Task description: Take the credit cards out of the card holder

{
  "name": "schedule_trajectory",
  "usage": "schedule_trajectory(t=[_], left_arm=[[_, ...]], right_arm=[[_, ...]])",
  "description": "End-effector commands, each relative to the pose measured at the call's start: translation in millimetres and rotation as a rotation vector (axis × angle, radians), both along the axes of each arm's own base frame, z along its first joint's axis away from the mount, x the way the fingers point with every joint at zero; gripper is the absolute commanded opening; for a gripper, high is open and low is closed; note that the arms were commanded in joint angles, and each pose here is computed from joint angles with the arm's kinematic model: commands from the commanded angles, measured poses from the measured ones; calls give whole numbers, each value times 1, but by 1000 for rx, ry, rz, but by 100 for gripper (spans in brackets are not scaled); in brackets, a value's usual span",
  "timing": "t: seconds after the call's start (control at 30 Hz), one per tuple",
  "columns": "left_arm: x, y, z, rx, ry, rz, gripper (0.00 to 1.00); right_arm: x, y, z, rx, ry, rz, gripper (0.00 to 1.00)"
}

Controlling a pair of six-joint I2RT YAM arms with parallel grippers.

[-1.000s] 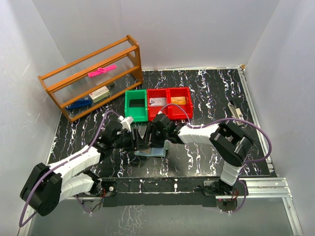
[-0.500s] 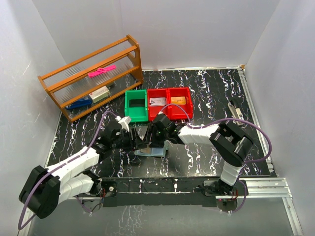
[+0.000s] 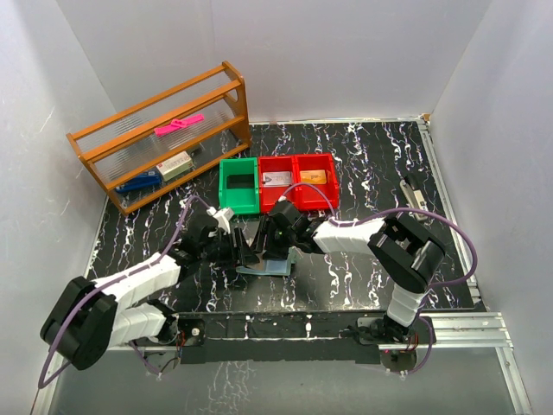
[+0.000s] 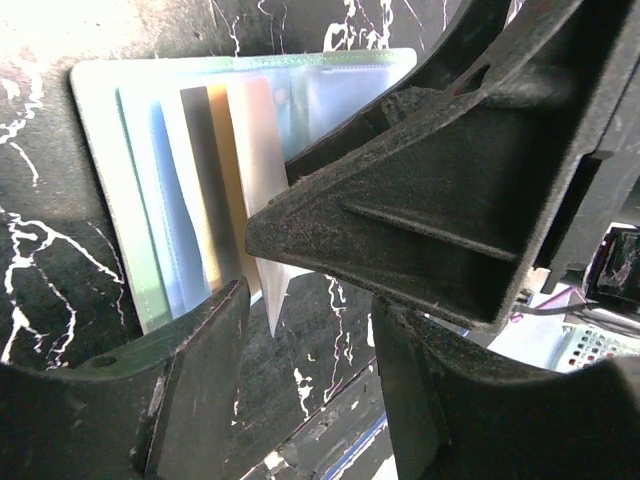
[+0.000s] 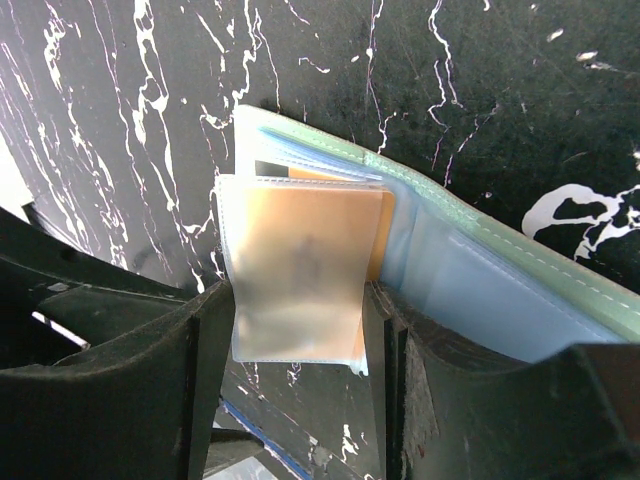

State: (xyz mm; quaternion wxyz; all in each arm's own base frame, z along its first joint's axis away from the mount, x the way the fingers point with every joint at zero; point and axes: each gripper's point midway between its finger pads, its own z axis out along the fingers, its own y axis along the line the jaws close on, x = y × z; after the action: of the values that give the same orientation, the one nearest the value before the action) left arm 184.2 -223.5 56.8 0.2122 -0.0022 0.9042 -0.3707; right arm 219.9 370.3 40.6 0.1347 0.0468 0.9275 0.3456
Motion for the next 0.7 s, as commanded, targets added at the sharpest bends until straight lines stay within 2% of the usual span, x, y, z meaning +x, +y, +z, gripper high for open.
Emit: schedule_trajectory(t=[0.0,0.27,0.5,0.67], left_arm=[[10,-16,15,-86,-49,-33,48],[10,-23,16,-97,-36,-71,38],[13,-35,28,-138,-46,-126,45],[13,-43,27,-161,-30,-159,48]], right_arm=[[-17,-17,-30,-96,42,24,51],[-14,-5,-11,-20,13,52,56],[-3,9,39,71,-79,65,70],[7,-11,45,-23,-113,-13,75]])
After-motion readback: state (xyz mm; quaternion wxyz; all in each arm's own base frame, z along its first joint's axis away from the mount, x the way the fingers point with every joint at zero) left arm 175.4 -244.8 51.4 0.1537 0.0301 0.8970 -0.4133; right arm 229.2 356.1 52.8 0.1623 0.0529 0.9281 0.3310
